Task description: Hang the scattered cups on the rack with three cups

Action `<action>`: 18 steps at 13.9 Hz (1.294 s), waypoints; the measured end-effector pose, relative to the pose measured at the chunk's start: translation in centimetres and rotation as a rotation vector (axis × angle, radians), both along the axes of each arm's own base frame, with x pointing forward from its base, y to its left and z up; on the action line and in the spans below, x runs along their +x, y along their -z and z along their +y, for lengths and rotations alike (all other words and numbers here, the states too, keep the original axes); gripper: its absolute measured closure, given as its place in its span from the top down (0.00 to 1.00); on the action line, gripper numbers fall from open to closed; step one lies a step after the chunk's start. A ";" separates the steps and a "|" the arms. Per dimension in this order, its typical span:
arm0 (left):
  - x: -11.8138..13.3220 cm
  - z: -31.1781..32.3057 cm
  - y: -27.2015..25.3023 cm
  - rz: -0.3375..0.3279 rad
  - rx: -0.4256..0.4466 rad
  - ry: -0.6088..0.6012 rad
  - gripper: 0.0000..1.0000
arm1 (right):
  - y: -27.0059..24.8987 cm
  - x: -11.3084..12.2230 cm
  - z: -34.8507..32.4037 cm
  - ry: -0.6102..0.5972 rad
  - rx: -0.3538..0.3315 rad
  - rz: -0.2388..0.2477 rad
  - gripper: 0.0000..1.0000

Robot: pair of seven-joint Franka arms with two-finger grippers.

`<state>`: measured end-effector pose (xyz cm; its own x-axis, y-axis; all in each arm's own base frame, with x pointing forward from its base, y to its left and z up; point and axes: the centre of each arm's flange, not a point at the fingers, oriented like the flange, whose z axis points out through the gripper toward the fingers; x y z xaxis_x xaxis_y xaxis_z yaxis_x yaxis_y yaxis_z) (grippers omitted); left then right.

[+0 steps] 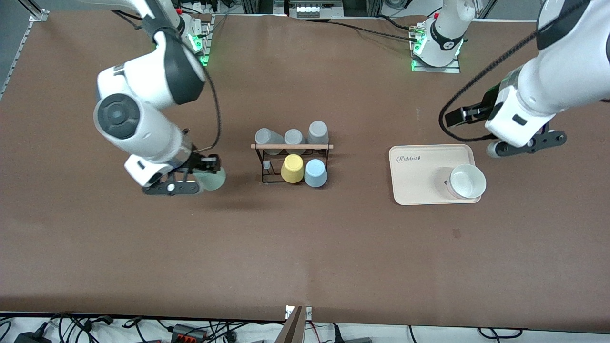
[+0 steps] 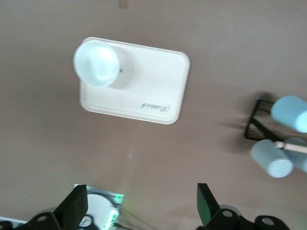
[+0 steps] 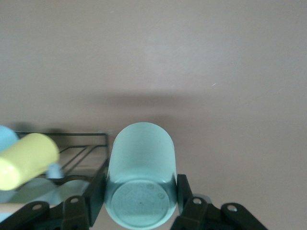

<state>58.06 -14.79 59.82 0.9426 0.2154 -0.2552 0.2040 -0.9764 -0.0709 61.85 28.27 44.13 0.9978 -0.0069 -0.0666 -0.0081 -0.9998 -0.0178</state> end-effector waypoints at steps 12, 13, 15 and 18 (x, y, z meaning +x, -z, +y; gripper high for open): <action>-4.9 3.6 3.3 -0.091 0.005 0.112 1.00 | 4.4 -3.7 11.9 0.082 -0.016 0.011 0.65; -4.8 3.7 3.0 -0.101 0.001 0.121 1.00 | 5.1 -3.7 12.1 0.080 -0.021 0.017 0.65; -4.7 3.6 2.3 -0.116 -0.003 0.132 1.00 | 6.3 -3.7 12.2 0.079 -0.029 0.029 0.65; -4.8 3.5 2.1 -0.114 -0.004 0.137 1.00 | 8.5 -3.8 12.8 0.071 -0.040 0.045 0.65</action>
